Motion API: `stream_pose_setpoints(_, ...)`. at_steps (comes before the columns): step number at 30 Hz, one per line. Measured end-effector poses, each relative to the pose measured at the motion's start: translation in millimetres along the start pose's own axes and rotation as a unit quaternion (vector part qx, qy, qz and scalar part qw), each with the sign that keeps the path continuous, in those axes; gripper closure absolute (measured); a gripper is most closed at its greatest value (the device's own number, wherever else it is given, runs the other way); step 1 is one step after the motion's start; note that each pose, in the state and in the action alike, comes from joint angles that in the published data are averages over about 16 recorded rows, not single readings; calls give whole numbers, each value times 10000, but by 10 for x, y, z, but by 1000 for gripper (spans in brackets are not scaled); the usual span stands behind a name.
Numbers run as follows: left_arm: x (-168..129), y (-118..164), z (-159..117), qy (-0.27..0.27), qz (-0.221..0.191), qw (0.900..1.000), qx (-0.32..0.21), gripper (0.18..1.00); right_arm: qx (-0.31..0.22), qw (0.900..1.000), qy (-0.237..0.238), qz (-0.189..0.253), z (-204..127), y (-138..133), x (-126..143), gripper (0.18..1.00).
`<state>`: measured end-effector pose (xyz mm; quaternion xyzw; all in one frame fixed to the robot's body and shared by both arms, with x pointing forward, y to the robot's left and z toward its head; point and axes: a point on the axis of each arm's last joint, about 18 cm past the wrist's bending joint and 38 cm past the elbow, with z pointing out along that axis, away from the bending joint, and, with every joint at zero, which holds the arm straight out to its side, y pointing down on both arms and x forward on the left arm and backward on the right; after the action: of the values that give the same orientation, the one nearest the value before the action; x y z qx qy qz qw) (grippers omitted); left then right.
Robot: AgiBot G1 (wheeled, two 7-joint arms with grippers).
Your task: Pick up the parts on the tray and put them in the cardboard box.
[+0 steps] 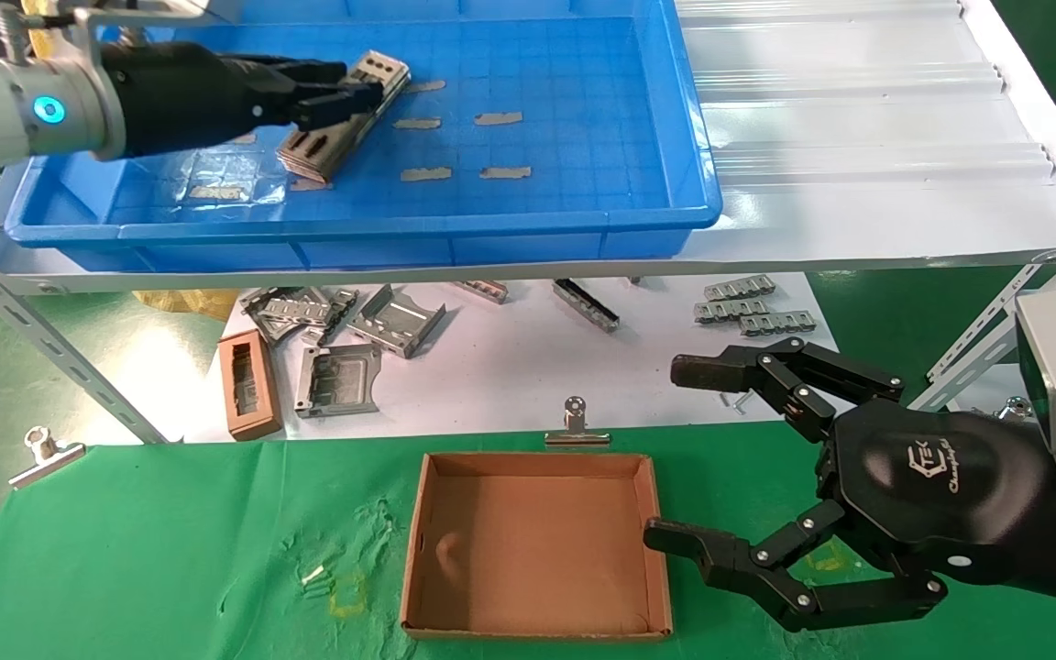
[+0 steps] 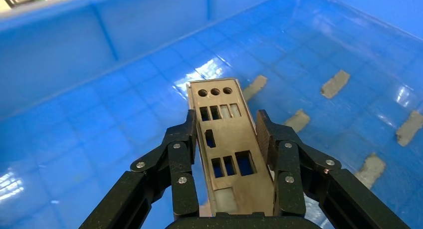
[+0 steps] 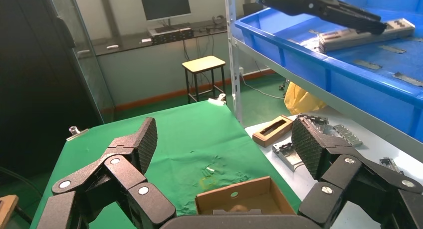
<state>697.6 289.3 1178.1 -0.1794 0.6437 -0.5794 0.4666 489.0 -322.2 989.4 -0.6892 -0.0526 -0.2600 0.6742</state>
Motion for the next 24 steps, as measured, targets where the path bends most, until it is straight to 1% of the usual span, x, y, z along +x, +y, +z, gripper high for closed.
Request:
stream_pose_setpoints(4, 26, -77, -78, 190, 58, 9997, 119, 719, 0, 10000, 0, 0, 0, 0, 0, 179)
stream_pose_setpoints(15, 160, -208, -348, 904, 233, 9948, 408, 732, 0, 10000, 0, 0, 0, 0, 0, 179)
stream_pose_setpoints(19, 234, -219, -455, 1217, 350, 9908, 487, 733, 0, 10000, 0, 0, 0, 0, 0, 179)
stream_pose_setpoints(24, 373, -216, -584, 1695, 586, 9821, 584, 734, 0, 10000, 0, 0, 0, 0, 0, 179)
